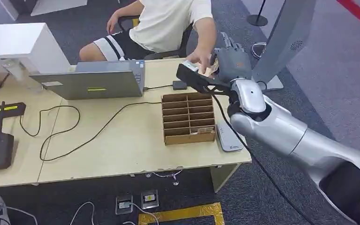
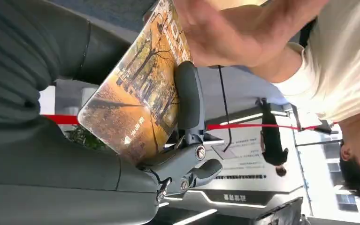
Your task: Pass the card to the sensor for recognition and then transmit it.
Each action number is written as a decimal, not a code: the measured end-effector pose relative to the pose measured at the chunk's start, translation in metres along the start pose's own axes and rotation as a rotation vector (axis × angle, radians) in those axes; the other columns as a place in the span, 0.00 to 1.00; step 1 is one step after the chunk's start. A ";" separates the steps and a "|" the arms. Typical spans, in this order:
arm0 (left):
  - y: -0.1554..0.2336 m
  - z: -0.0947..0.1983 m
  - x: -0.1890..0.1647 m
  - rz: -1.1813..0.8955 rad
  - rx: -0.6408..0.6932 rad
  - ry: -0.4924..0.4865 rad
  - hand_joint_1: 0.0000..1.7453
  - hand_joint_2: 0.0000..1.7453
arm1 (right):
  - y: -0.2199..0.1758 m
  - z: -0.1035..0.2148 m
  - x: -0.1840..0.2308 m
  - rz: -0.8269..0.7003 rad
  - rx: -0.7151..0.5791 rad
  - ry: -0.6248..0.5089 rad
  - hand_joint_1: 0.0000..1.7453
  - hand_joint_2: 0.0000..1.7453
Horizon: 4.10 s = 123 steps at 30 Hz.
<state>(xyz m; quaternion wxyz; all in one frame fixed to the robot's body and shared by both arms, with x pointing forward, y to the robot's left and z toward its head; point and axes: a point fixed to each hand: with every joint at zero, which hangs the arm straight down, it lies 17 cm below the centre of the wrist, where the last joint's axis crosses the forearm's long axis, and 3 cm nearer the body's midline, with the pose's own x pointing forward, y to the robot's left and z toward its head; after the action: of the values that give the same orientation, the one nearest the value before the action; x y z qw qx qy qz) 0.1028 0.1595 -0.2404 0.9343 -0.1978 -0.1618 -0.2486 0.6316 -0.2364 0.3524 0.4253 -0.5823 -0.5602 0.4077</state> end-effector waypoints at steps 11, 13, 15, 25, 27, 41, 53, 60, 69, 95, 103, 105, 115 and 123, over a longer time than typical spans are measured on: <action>0.002 0.000 0.003 -0.003 0.002 -0.005 0.00 0.00 | 0.013 0.000 0.019 0.048 0.021 -0.022 0.24 1.00; 0.002 0.000 0.003 -0.006 0.002 -0.005 0.00 0.00 | 0.017 0.001 0.022 0.051 0.026 -0.025 0.00 1.00; 0.002 0.000 0.004 -0.006 0.002 -0.005 0.00 0.00 | 0.020 0.002 0.024 0.059 0.030 -0.029 0.00 1.00; 0.002 0.000 0.003 -0.011 0.001 -0.004 0.00 0.00 | 0.023 0.004 0.032 0.057 -0.001 -0.040 0.00 1.00; 0.001 0.000 0.003 -0.013 0.001 -0.006 0.00 0.00 | 0.021 0.003 0.033 0.036 -0.016 -0.042 0.00 1.00; -0.009 -0.001 -0.001 -0.056 -0.017 -0.017 0.00 0.00 | 0.019 0.033 0.073 -0.233 -0.051 -0.183 0.00 1.00; -0.013 -0.001 -0.005 -0.052 -0.023 -0.013 0.00 0.00 | 0.068 0.092 0.085 -0.214 0.080 -0.278 0.00 1.00; -0.015 -0.001 -0.003 -0.048 -0.027 -0.018 0.00 0.00 | 0.083 0.103 0.081 -0.170 0.148 -0.283 0.00 1.00; -0.020 -0.002 0.000 -0.045 -0.037 -0.022 0.00 0.00 | 0.106 0.111 0.069 -0.111 0.213 -0.253 0.00 1.00; -0.020 -0.003 0.005 -0.031 -0.041 -0.018 0.00 0.00 | 0.179 0.117 0.008 0.084 0.405 -0.114 0.00 1.00; -0.020 -0.003 0.005 -0.033 -0.041 -0.019 0.00 0.00 | 0.183 0.119 0.007 0.086 0.406 -0.111 0.00 1.00; -0.020 -0.003 0.005 -0.034 -0.042 -0.019 0.00 0.00 | 0.184 0.119 0.009 0.082 0.400 -0.117 0.00 1.00; -0.021 -0.003 0.006 -0.024 -0.042 -0.020 0.00 0.00 | 0.196 0.133 0.022 0.068 0.396 -0.161 0.00 1.00; -0.020 -0.003 0.007 -0.015 -0.041 -0.023 0.00 0.00 | 0.205 0.145 0.030 0.068 0.416 -0.182 0.00 1.00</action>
<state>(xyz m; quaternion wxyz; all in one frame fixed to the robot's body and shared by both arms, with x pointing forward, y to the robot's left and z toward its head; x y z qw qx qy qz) 0.0980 0.1396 -0.2342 0.9262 -0.2183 -0.1689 -0.2567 0.5577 -0.2032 0.1130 0.4702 -0.4613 -0.4802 0.5792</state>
